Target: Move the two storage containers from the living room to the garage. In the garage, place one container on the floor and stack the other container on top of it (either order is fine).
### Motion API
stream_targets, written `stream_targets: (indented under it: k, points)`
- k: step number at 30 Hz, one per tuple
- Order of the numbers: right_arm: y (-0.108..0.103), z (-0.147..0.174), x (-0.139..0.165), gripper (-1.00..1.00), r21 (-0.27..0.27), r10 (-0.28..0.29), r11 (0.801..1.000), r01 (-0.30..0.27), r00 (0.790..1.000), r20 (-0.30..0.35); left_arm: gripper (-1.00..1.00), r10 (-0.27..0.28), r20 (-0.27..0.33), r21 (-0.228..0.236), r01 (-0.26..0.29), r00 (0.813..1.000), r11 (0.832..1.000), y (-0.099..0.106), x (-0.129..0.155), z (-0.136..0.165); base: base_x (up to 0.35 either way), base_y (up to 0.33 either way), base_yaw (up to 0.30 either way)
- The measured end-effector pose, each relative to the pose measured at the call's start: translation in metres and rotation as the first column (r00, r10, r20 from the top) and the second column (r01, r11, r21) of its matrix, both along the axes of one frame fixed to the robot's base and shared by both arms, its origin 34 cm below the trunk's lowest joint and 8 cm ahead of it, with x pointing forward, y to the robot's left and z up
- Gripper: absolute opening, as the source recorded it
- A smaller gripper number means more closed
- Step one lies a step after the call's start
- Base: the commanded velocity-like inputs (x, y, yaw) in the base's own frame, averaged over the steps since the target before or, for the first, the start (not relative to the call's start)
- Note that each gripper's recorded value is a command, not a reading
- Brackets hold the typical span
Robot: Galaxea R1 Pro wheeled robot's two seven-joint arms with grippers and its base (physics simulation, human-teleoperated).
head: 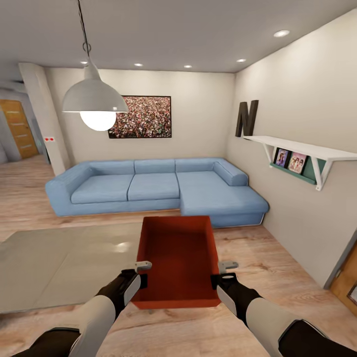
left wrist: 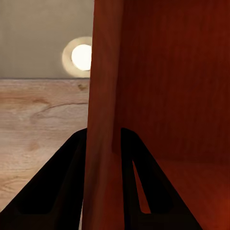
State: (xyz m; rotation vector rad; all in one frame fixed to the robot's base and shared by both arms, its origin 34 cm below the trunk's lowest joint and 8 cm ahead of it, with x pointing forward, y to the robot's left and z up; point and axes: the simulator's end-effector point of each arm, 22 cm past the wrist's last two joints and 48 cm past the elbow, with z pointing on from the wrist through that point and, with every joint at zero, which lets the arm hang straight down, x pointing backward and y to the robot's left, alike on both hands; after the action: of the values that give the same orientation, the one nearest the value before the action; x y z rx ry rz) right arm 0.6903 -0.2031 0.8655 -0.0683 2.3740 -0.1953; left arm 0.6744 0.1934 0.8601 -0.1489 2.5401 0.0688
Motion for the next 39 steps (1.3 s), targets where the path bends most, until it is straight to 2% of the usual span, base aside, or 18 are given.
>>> stream_targets:
  k: [3,39]
  points:
    - [-0.0005,0.0043,0.0039,-1.00,-0.016,0.013,1.000,-0.012,1.000,0.013,-1.00,0.013,0.015,-0.014,-0.013,1.000,1.000,-0.0007,0.0011,-0.0004,0.000,0.000,0.284]
    - [0.0007,0.0045,0.0039,-1.00,-0.017,0.014,1.000,-0.014,1.000,0.013,-1.00,0.013,0.014,-0.016,-0.013,1.000,1.000,0.0004,0.0010,-0.0009,0.000,0.000,0.286]
